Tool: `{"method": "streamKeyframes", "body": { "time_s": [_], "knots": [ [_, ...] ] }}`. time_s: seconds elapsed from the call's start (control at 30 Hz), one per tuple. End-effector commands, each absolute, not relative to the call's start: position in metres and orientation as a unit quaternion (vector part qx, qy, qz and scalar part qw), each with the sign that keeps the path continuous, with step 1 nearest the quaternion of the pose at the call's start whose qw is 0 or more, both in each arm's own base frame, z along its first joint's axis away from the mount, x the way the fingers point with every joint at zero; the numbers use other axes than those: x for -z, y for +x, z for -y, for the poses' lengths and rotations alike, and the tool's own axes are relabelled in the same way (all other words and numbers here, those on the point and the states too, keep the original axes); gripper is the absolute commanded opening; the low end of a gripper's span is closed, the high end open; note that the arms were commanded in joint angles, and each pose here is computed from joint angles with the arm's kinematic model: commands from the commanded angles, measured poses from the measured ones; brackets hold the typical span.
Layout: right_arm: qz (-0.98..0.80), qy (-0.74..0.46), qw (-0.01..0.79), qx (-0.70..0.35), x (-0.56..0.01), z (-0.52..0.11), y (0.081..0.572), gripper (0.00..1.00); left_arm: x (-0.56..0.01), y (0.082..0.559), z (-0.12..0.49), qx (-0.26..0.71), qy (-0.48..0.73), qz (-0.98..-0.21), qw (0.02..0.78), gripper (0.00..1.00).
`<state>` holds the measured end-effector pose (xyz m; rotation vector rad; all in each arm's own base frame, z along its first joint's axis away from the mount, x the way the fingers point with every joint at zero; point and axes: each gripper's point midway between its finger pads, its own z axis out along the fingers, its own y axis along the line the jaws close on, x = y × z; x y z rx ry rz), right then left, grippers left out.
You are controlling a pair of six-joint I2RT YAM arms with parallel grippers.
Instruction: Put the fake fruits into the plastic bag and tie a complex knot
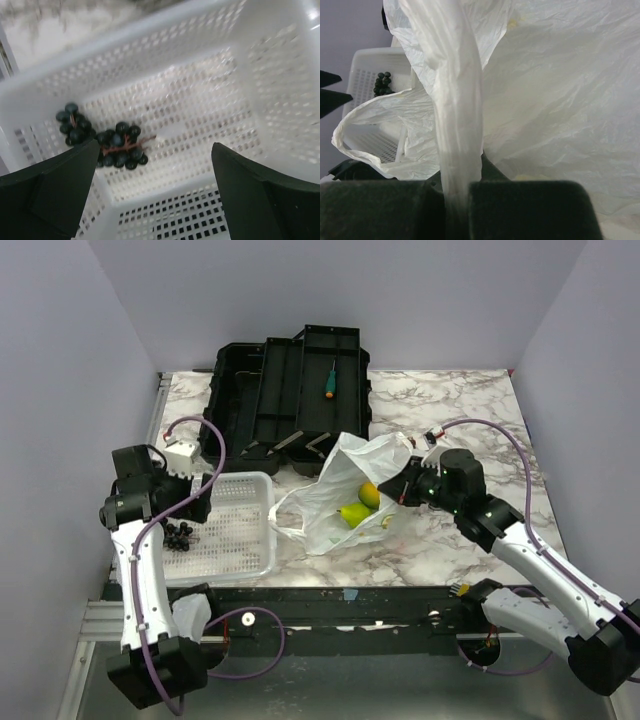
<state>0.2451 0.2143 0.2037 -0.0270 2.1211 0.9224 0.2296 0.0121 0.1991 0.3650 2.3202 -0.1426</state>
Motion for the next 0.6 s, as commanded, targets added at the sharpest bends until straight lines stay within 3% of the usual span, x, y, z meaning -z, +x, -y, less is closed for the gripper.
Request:
{"method": "streamKeyframes", "body": {
  "time_s": [0.0,0.2,0.57],
  "knots": [
    [-0.839,-0.019,0.398,-0.37,-0.2,-0.216,0.244,0.01,-0.134,0.193,-0.063,-0.024,0.094,-0.963,0.252,0.98],
    [-0.839,-0.023,0.393,-0.376,-0.2,-0.219,0.243,0.01,-0.101,0.203,-0.092,-0.063,0.07,-0.968,0.233,0.98],
    [-0.835,-0.028,0.401,-0.376,-0.205,-0.22,0.246,0.01,-0.061,0.211,-0.104,-0.042,0.003,-0.983,0.18,0.98]
  ]
}}
